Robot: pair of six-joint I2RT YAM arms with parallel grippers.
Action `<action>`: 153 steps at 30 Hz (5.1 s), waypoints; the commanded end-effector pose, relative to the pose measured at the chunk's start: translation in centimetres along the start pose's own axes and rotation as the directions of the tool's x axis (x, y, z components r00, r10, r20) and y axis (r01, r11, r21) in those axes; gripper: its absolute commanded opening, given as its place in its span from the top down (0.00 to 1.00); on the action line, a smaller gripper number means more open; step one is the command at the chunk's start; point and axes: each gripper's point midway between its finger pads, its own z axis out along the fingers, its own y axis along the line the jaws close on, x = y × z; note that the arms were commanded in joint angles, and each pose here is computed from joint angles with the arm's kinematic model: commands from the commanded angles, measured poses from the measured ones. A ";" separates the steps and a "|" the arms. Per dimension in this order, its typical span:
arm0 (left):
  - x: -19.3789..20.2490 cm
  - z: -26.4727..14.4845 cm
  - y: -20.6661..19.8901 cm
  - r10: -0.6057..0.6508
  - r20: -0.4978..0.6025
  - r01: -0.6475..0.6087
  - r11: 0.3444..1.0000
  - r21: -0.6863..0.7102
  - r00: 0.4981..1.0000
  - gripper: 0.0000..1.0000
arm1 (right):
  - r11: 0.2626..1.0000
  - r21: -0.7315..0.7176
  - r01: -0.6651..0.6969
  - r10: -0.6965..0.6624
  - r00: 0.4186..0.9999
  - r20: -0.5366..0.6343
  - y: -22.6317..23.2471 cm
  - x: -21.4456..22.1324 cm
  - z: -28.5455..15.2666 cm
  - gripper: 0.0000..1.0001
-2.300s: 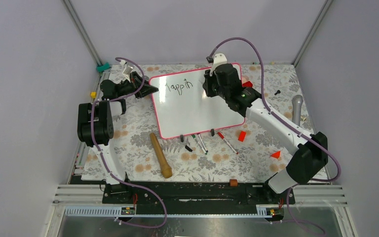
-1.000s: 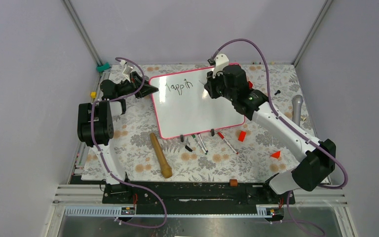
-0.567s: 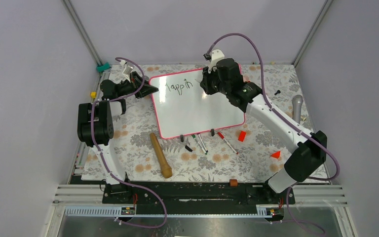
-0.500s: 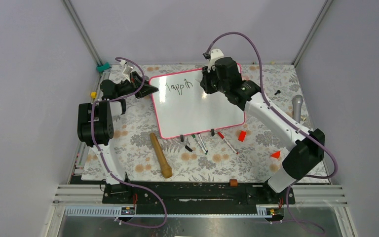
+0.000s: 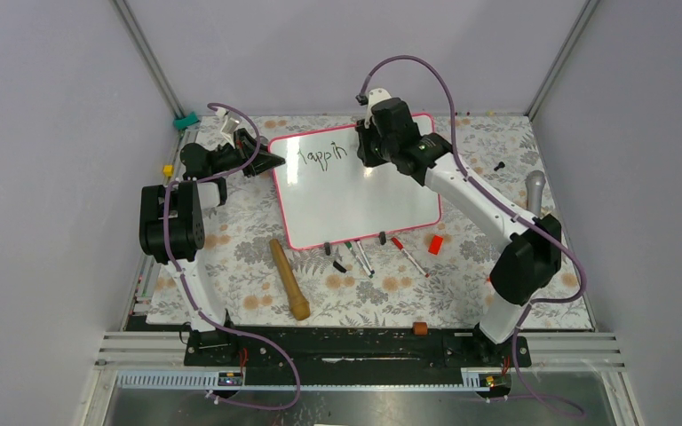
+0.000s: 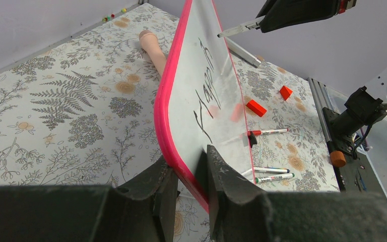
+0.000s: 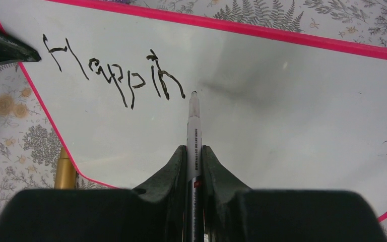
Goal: Write a sentence on the whiteboard
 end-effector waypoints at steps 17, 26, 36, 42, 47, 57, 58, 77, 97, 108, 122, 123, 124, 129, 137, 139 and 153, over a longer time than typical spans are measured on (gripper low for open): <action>4.0 -0.8 -2.7 0.199 -0.142 -0.167 0.964 0.209 0.970 1.00 | 1.000 0.017 0.013 -0.013 1.000 0.005 0.2 -1.5 0.4 1.00; 3.9 -0.8 -2.7 0.202 -0.141 -0.170 0.963 0.208 0.969 1.00 | 1.000 0.015 0.014 -0.013 1.000 -0.028 0.3 -0.9 1.2 1.00; 4.0 -0.8 -2.7 0.201 -0.141 -0.169 0.963 0.210 0.969 1.00 | 0.994 0.106 0.032 -0.025 0.998 -0.064 -1.3 -0.3 1.4 1.00; 4.0 -0.8 -2.8 0.201 -0.142 -0.169 0.963 0.210 0.969 1.00 | 0.988 0.148 0.041 -0.033 0.998 -0.057 -2.1 -0.5 1.1 1.00; 4.0 -0.8 -2.8 0.203 -0.141 -0.171 0.963 0.210 0.969 1.00 | 0.989 0.144 0.042 -0.035 0.998 -0.051 -2.0 -0.8 1.1 1.00; 4.0 -0.9 -2.8 0.203 -0.141 -0.171 0.963 0.210 0.969 1.00 | 0.989 0.142 0.042 -0.036 0.999 -0.041 -1.9 -1.4 1.4 1.00; 4.0 -0.9 -2.8 0.203 -0.141 -0.171 0.963 0.210 0.969 1.00 | 0.990 0.138 0.042 -0.036 0.999 -0.040 -1.8 -1.4 1.4 1.00; 4.0 -0.8 -2.8 0.206 -0.140 -0.174 0.962 0.210 0.969 1.00 | 0.997 0.057 0.048 -0.045 0.998 -0.048 -0.4 -1.3 2.3 1.00; 4.1 -0.8 -2.9 0.204 -0.140 -0.172 0.962 0.210 0.969 1.00 | 0.997 0.026 0.078 -0.074 0.988 -0.139 -0.3 0.9 1.9 1.00; 4.1 -0.8 -2.9 0.206 -0.140 -0.174 0.962 0.211 0.968 1.00 | 0.989 0.114 0.098 -0.081 0.986 -0.146 -1.9 1.1 1.3 1.00; 4.1 -0.9 -2.9 0.205 -0.140 -0.173 0.962 0.210 0.969 1.00 | 0.988 0.129 0.084 -0.074 0.994 -0.075 -2.0 -0.7 0.4 1.00; 4.0 -0.8 -2.8 0.206 -0.140 -0.174 0.962 0.210 0.969 1.00 | 0.989 0.120 0.083 -0.076 0.995 -0.065 -1.8 -0.9 0.2 1.00; 4.0 -0.8 -2.8 0.206 -0.140 -0.174 0.962 0.210 0.968 1.00 | 0.990 0.111 0.081 -0.075 0.996 -0.055 -1.7 -1.0 0.2 1.00; 4.0 -0.8 -2.9 0.206 -0.140 -0.174 0.962 0.210 0.969 1.00 | 0.996 0.066 0.062 -0.064 0.998 0.030 -0.9 -2.5 -1.2 1.00; 4.1 -0.9 -2.8 0.205 -0.140 -0.173 0.962 0.210 0.969 1.00 | 0.997 0.046 0.065 -0.068 0.995 0.078 -0.7 -3.2 -2.6 1.00; 4.0 -0.8 -2.9 0.206 -0.140 -0.174 0.962 0.210 0.969 1.00 | 0.996 0.055 0.064 -0.069 0.995 0.078 -0.8 -3.3 -2.6 1.00; 4.0 -0.8 -2.9 0.206 -0.140 -0.174 0.962 0.211 0.968 1.00 | 0.989 0.136 0.062 -0.066 0.998 0.018 -2.1 -2.7 -0.8 1.00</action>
